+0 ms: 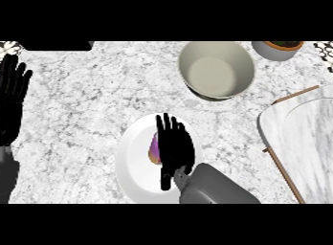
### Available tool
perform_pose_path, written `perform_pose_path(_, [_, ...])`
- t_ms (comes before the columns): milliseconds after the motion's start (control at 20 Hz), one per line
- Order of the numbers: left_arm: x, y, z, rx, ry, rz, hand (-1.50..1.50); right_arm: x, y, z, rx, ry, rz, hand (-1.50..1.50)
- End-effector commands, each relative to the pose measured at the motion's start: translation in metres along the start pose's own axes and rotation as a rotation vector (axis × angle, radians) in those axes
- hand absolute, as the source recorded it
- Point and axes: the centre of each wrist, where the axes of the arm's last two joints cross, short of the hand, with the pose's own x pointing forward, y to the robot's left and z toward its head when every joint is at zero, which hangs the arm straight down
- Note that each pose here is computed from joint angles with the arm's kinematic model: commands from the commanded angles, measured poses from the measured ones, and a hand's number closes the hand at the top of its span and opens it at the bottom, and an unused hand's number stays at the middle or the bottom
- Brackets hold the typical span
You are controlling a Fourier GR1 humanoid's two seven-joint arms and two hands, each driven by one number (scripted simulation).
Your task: Pick the can from the plate and place it in the bowl
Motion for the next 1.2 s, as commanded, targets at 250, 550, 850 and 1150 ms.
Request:
perform_pose_path(250, [-0.003, 0.015, -0.004, 0.002, 0.002, 0.000, 0.00, -0.014, 0.022, -0.012, -0.086, -0.090, 0.044, 1.50])
perform_pose_path(550, [-0.013, 0.003, 0.005, -0.005, -0.006, -0.011, 0.00, 0.002, 0.021, -0.004, -0.139, -0.097, 0.059, 1.50])
perform_pose_path(850, [-0.008, 0.011, 0.003, 0.031, 0.004, 0.003, 0.00, -0.186, -0.083, -0.034, -0.175, -0.026, 0.196, 1.50])
perform_pose_path(1150, [-0.003, 0.012, 0.002, 0.021, -0.028, 0.016, 0.00, -0.289, -0.178, -0.010, -0.259, 0.008, 0.259, 1.50])
